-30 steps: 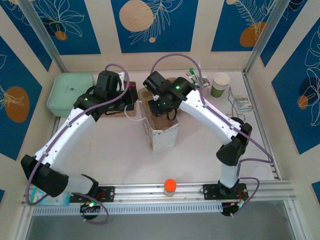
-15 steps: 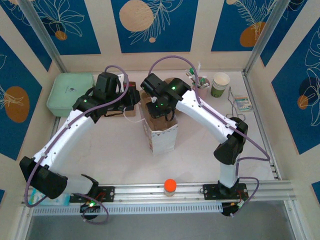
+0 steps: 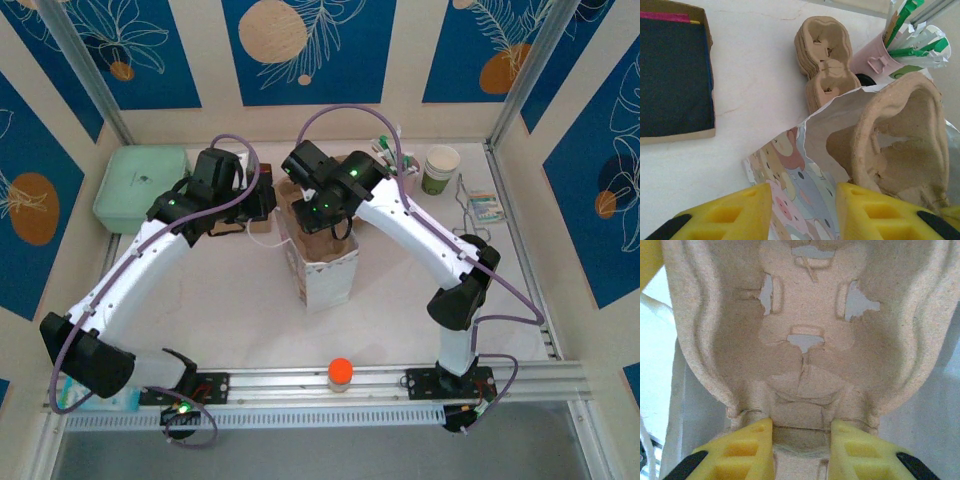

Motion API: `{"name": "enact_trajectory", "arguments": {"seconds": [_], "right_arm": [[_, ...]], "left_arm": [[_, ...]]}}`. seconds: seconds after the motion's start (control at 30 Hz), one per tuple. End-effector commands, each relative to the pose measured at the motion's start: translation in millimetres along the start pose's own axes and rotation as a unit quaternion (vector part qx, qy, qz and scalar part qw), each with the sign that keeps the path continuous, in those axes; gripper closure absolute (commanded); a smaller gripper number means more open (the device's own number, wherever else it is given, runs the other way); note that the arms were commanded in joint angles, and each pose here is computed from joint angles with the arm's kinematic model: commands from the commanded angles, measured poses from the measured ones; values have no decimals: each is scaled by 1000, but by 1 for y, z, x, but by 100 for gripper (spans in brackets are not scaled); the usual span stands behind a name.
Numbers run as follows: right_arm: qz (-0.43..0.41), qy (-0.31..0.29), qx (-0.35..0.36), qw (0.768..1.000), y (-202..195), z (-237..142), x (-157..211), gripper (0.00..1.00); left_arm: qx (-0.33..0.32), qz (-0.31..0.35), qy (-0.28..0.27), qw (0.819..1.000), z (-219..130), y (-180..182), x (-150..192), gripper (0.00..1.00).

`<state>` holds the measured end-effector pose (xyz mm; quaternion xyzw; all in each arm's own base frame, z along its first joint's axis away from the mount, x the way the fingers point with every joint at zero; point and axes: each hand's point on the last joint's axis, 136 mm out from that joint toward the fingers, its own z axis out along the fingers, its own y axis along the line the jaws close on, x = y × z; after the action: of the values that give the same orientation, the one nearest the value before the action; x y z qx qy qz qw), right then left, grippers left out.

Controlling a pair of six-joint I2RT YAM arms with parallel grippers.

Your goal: Pack the takeout coffee

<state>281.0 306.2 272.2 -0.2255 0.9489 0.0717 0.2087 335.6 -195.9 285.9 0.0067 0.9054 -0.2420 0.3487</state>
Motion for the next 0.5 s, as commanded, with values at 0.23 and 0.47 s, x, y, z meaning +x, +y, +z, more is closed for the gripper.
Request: {"name": "enact_trajectory", "arguments": {"seconds": [0.23, 0.47], "right_arm": [[-13, 8, 3, 1000, 0, -17, 3, 74], [-20, 37, 17, 999, -3, -1, 14, 74]], "left_arm": [[-14, 14, -6, 1000, -7, 10, 1, 59], [-7, 14, -9, 1000, -10, 8, 2, 63]]}}
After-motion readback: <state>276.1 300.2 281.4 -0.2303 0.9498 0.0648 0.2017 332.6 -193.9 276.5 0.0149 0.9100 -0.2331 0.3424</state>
